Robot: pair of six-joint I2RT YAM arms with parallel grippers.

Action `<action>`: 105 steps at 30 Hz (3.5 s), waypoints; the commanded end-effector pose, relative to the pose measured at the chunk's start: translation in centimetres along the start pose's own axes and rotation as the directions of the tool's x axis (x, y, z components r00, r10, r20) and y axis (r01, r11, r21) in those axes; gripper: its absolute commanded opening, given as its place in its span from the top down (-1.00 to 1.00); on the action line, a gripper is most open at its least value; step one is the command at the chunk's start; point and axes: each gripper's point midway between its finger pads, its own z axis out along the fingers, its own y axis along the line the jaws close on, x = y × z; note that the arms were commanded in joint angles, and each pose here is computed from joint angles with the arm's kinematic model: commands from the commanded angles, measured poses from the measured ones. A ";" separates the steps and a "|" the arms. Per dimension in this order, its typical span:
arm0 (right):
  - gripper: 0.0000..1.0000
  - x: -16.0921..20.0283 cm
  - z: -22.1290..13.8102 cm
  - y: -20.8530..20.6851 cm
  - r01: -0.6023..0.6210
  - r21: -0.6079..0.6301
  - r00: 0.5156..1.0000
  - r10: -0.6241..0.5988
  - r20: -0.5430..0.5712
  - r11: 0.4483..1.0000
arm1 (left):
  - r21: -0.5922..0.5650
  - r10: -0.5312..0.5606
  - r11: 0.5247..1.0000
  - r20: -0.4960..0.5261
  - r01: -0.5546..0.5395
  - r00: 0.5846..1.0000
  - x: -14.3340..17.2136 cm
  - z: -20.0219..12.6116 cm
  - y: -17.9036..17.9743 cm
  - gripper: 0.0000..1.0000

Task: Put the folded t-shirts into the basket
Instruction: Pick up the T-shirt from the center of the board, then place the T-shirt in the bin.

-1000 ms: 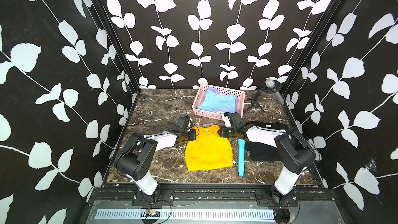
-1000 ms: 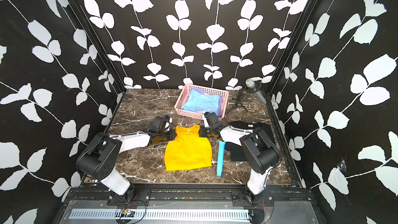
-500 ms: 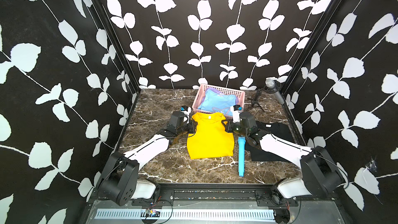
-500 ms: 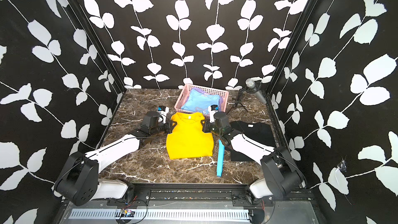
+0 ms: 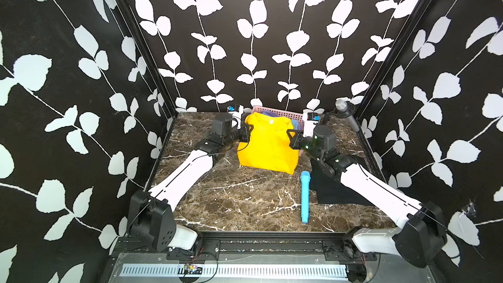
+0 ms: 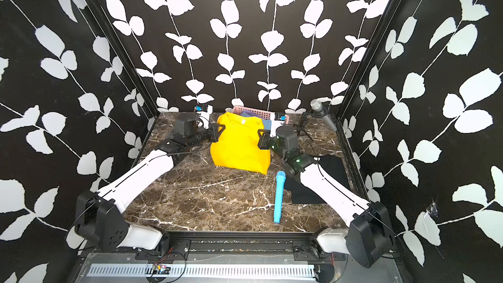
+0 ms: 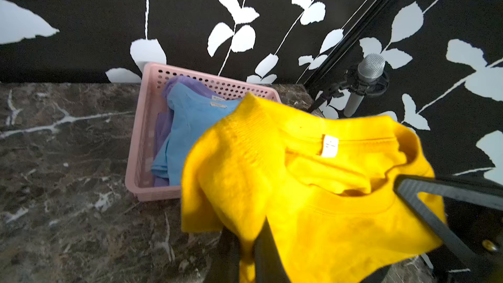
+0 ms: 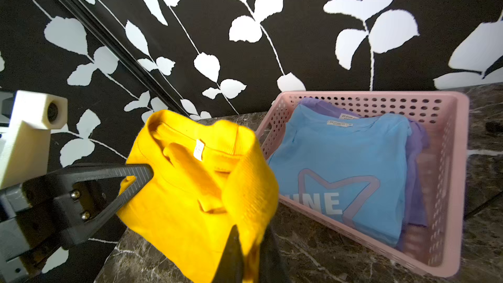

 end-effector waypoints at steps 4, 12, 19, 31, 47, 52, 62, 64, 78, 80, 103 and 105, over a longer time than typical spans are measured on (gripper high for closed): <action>1.00 -2.6 2.3 -2.0 -0.026 0.110 0.999 0.022 0.038 0.994 | -0.005 0.049 0.999 -0.036 -0.049 0.998 -3.2 2.6 0.2 1.00; 1.00 -4.0 7.0 -6.7 -0.105 0.182 0.994 0.101 0.032 0.978 | -0.010 0.040 0.999 -0.102 -0.041 0.994 -4.9 8.6 2.1 1.00; 1.00 -3.9 10.8 -11.2 -0.133 0.239 0.991 0.136 0.004 0.962 | -0.040 0.032 0.998 -0.144 -0.038 0.989 -4.5 13.9 5.2 1.00; 1.00 -2.4 16.1 -17.6 -0.069 0.328 0.992 0.098 -0.074 0.942 | -0.095 0.162 0.981 -0.105 -0.172 0.981 -3.8 20.8 10.2 1.00; 1.00 -0.5 19.6 -22.7 -0.039 0.376 0.984 0.101 -0.148 0.926 | -0.127 0.188 0.972 -0.089 -0.199 0.978 -0.7 26.2 14.3 1.00; 0.95 1.1 19.7 -24.4 -0.033 0.417 0.976 0.119 -0.183 0.908 | -0.141 0.168 0.972 -0.129 -0.186 0.977 1.1 26.7 15.3 0.91; 0.41 0.5 18.2 -26.2 0.104 0.520 0.967 0.035 -0.251 0.848 | -0.217 0.187 0.951 -0.163 -0.220 0.969 0.5 25.4 16.0 0.15; 0.22 -0.5 17.6 -25.8 0.133 0.519 0.967 0.005 -0.256 0.844 | -0.226 0.184 0.949 -0.174 -0.221 0.967 0.5 24.9 16.0 0.02; 0.18 1.1 16.9 -18.0 0.178 0.279 0.947 -0.088 -0.308 0.944 | -0.110 0.183 0.971 -0.230 -0.212 0.956 0.4 20.2 10.0 -0.33; 0.20 2.1 17.3 -17.7 0.185 0.265 0.939 -0.091 -0.331 0.946 | -0.093 0.199 0.969 -0.259 -0.229 0.945 1.5 19.7 9.1 -0.31; 0.20 3.9 17.0 -18.5 0.166 0.247 0.871 -0.025 -0.490 0.955 | -0.143 0.115 0.969 -0.459 -0.201 0.881 8.2 17.9 8.7 -0.32; 0.18 3.8 15.5 -17.2 0.159 0.211 0.869 -0.035 -0.493 0.964 | -0.135 0.118 0.971 -0.442 -0.196 0.889 7.6 17.3 8.1 -0.33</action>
